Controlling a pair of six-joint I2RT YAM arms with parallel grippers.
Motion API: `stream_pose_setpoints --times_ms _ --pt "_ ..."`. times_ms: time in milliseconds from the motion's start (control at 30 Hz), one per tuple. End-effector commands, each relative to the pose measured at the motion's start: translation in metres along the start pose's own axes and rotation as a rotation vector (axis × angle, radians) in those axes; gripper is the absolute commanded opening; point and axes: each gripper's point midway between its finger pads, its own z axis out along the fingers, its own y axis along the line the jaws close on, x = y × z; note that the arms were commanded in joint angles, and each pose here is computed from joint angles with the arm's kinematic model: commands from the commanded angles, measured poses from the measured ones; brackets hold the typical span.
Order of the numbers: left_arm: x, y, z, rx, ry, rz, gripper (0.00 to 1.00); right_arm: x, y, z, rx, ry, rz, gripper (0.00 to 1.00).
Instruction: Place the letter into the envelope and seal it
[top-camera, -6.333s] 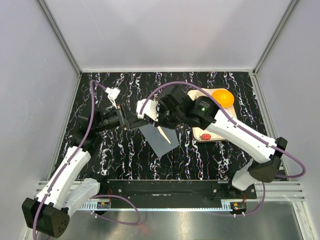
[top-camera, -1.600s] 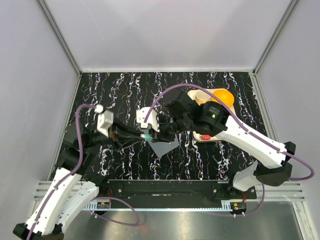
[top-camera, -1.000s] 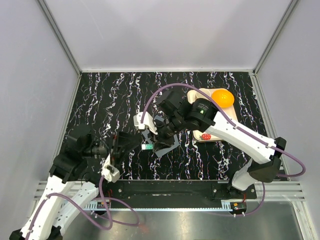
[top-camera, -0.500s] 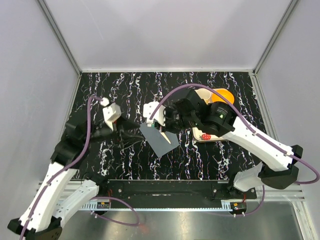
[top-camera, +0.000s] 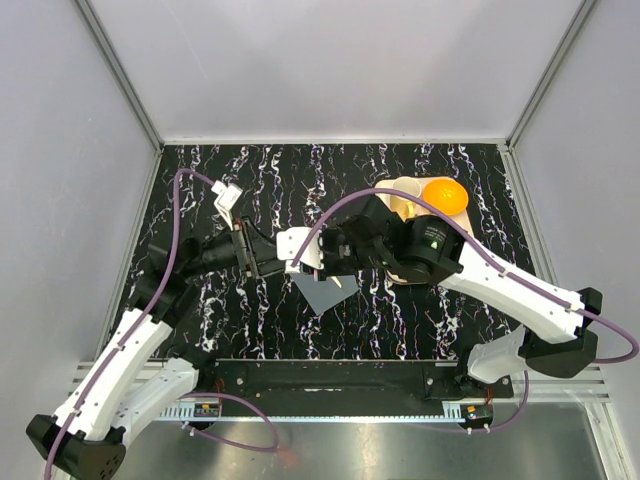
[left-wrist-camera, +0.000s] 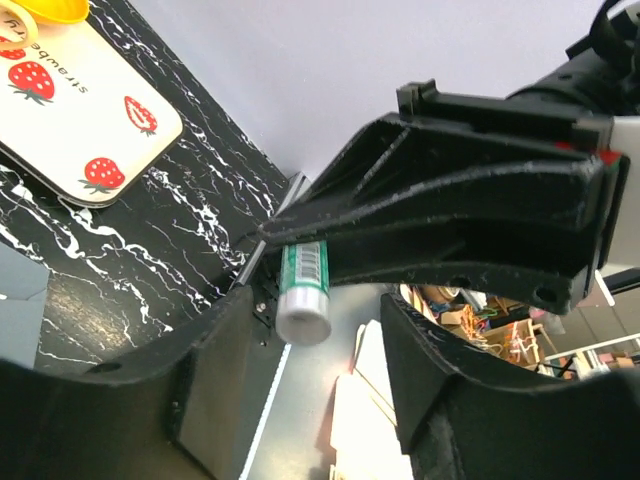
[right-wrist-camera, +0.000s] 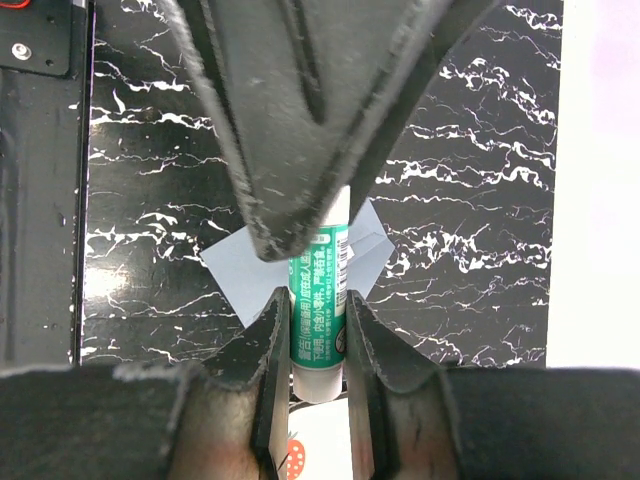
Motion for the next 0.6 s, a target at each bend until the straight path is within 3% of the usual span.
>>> stream_pose_setpoints --times_ms 0,100,200,367,500,567 --pt "-0.007 -0.008 0.004 0.047 -0.016 -0.063 0.52 -0.014 -0.009 -0.010 0.068 -0.043 -0.061 0.00" --pt "-0.007 -0.007 0.005 0.050 -0.011 -0.066 0.34 -0.013 -0.008 -0.010 0.070 -0.038 -0.062 0.00" --pt "-0.005 -0.007 0.004 0.054 -0.001 -0.057 0.24 -0.011 -0.007 -0.009 0.068 -0.028 -0.053 0.00" --pt "0.000 -0.007 0.001 0.053 0.007 -0.030 0.28 -0.010 -0.006 -0.009 0.064 -0.023 -0.041 0.00" --pt "0.000 -0.012 -0.001 0.070 0.010 0.022 0.13 -0.010 -0.002 -0.009 0.050 -0.021 -0.005 0.00" --pt "-0.003 -0.022 -0.004 0.105 0.007 0.137 0.08 -0.011 0.003 -0.008 0.024 -0.030 0.026 0.00"
